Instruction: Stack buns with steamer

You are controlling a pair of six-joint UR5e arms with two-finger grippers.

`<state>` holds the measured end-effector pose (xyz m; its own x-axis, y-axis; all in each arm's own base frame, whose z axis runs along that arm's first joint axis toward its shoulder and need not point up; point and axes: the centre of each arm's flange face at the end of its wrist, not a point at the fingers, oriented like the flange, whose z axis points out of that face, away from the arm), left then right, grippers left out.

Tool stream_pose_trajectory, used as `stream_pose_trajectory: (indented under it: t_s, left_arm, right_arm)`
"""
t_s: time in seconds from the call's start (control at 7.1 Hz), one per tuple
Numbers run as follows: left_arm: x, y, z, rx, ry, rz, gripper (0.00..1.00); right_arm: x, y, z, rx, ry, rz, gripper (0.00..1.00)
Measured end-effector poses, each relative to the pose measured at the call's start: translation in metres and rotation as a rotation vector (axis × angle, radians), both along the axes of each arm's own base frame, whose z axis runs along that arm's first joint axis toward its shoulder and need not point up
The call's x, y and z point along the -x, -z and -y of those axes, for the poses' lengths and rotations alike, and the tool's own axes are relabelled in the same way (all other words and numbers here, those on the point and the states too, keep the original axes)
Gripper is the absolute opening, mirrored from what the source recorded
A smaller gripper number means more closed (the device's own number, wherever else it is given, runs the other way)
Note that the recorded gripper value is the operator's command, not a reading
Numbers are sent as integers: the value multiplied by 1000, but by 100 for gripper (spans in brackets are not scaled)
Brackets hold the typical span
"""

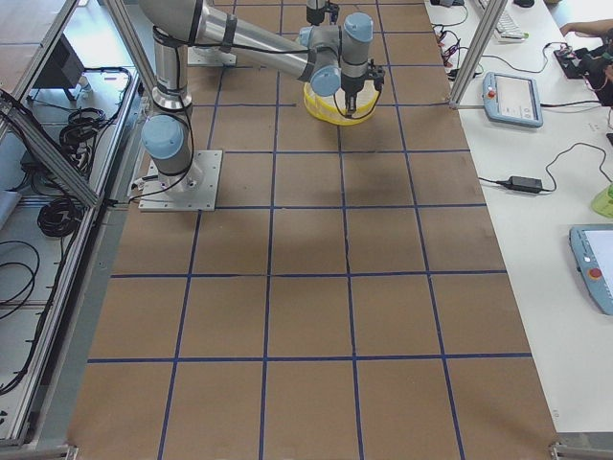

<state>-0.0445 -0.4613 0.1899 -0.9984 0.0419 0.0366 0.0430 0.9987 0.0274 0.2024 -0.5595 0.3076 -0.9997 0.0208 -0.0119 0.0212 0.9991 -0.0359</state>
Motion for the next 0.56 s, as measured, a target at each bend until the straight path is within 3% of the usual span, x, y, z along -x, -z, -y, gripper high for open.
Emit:
stream_pose_trajectory:
  t_s: [0.14, 0.28, 0.56]
  left_arm:
    - [-4, 6, -6, -15, -4, -3, 13]
    - [-6, 5, -5, -12, -8, -2, 2]
    - [-10, -12, 11, 33, -18, 7, 0]
  right_arm:
    - [-28, 3, -8, -4, 5, -9, 7]
    - [-47, 11, -13, -14, -7, -28, 8]
    - [-76, 25, -18, -24, -32, -68, 8]
